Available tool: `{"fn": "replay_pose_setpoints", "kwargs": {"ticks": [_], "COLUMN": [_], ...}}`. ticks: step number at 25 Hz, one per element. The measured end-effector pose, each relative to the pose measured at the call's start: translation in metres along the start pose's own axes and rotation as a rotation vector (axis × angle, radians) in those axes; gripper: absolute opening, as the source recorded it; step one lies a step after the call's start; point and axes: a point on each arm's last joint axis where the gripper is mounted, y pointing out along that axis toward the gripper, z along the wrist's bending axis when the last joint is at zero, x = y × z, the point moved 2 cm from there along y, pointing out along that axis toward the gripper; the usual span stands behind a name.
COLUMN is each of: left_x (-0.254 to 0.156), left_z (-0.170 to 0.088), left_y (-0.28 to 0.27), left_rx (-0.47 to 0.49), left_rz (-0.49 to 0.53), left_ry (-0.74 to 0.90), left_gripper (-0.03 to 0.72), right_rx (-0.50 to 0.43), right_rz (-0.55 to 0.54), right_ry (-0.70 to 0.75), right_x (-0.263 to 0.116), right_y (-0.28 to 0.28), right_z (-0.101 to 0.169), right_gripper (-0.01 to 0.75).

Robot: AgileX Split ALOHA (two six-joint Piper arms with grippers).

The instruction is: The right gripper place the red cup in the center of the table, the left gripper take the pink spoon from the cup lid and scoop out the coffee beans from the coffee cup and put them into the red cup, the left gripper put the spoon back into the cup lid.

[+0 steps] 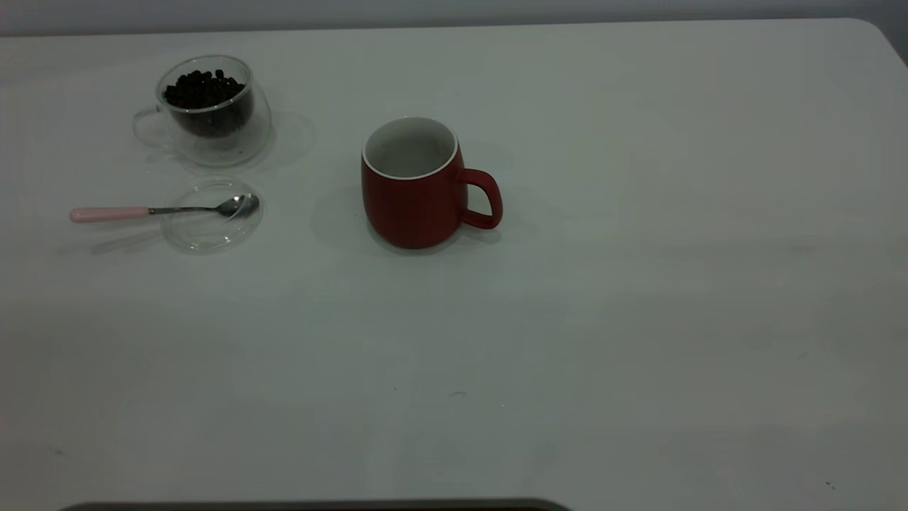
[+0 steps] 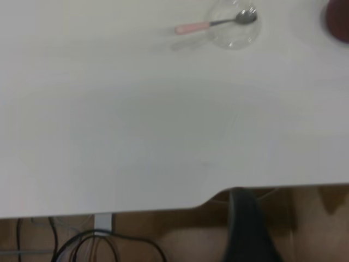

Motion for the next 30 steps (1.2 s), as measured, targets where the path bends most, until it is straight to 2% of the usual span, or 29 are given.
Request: {"fn": "replay_pose_setpoints", "kwargs": {"ticks": [11, 30], "left_x": [-0.022, -0.024], "left_z": [0.000, 0.001], "left_y": [-0.003, -0.002], "left_rx": [0.017, 0.014], "left_rz": [-0.133, -0.132], "left_ry": [0.006, 0.013], "left_gripper": [0.517, 0.517], "right_rx": [0.000, 0.000], "right_rz": [0.000, 0.000], "right_ry": [0.000, 0.000], "right_x": [0.000, 0.000], "right_y": [0.000, 0.000], "right_z": [0.000, 0.000], "right_gripper": [0.591, 0.591]}}
